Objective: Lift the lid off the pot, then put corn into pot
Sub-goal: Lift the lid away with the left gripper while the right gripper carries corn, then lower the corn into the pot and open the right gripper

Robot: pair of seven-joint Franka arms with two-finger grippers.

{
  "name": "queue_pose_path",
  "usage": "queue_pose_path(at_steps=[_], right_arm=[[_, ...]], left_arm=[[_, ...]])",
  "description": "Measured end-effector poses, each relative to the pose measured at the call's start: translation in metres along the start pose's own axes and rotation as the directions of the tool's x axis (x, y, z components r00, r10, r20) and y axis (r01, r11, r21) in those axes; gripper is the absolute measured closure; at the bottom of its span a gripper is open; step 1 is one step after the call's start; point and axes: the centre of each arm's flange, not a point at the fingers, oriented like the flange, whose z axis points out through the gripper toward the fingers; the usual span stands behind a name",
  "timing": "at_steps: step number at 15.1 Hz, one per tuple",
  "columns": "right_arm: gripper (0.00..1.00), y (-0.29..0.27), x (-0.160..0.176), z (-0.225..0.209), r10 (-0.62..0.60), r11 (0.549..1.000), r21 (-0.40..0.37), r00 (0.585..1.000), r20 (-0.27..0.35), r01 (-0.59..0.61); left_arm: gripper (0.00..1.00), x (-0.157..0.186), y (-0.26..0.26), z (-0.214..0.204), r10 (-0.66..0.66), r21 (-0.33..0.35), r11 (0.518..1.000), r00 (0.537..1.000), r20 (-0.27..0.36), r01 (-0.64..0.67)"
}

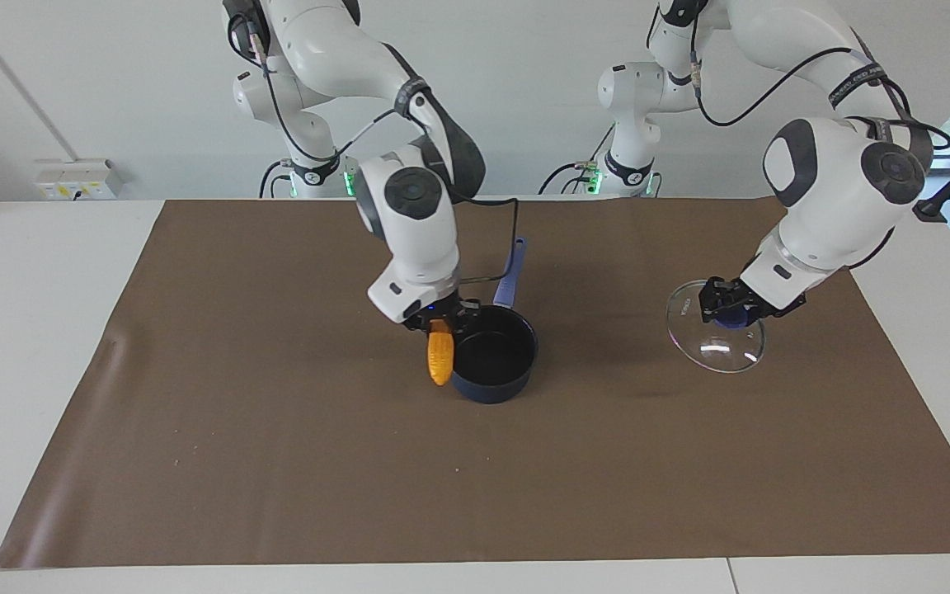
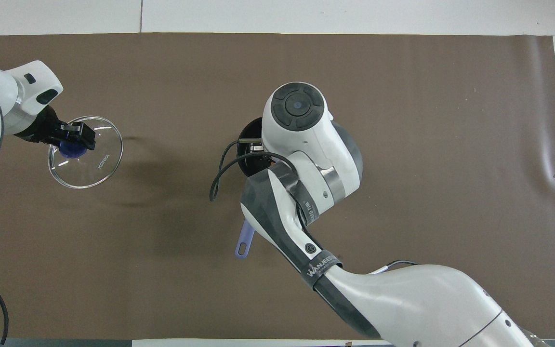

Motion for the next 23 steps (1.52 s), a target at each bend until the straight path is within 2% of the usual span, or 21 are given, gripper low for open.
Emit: queue_pose_path(at_steps=[3, 5, 8, 11, 14, 17, 19, 21, 23], right_arm=[[0.59, -0.006, -0.006, 0.012, 0.006, 1.000, -0.004, 1.000, 0.002, -0.006], [0.55, -0.004, -0.007, 0.016, 0.009, 1.000, -0.004, 1.000, 0.000, -0.009], [0.29, 0.007, 0.001, 0.008, 0.018, 0.999, -0.032, 1.000, -0.011, -0.019], [0.01, 0.057, 0.030, -0.037, 0.079, 0.995, -0.058, 0.996, -0.032, -0.081], [0.00, 0.140, 0.051, -0.100, 0.094, 0.993, -0.064, 0.995, -0.021, -0.095], [0.00, 0.233, 0.055, -0.151, 0.066, 0.995, -0.073, 0.997, 0.028, -0.064], [0.00, 0.283, 0.042, -0.177, 0.063, 0.996, -0.072, 0.996, 0.059, -0.059], [0.00, 0.320, 0.023, -0.199, 0.032, 0.998, -0.058, 0.998, 0.056, -0.028], [0.00, 0.346, 0.009, -0.210, 0.021, 0.999, -0.049, 0.999, 0.048, -0.019]], left_arm=[[0.33, -0.020, -0.027, 0.040, 0.002, 0.002, 1.000, 1.000, -0.025, -0.002], [0.33, -0.032, -0.033, 0.058, -0.005, 0.002, 1.000, 1.000, -0.025, 0.005], [0.33, -0.046, -0.037, 0.070, -0.017, 0.006, 1.000, 0.999, -0.044, 0.017], [0.33, -0.060, -0.041, 0.083, -0.030, 0.009, 0.999, 0.998, -0.062, 0.031], [0.33, -0.066, -0.045, 0.094, -0.039, 0.011, 0.999, 0.996, -0.076, 0.040], [0.33, -0.066, -0.045, 0.095, -0.039, 0.012, 0.999, 0.996, -0.079, 0.040], [0.18, -0.065, -0.045, 0.093, -0.037, 0.013, 0.999, 0.996, -0.084, 0.038], [0.00, -0.061, -0.043, 0.085, -0.031, 0.016, 0.999, 0.995, -0.100, 0.033], [0.00, -0.051, -0.039, 0.062, -0.019, 0.020, 1.000, 0.992, -0.124, 0.022]])
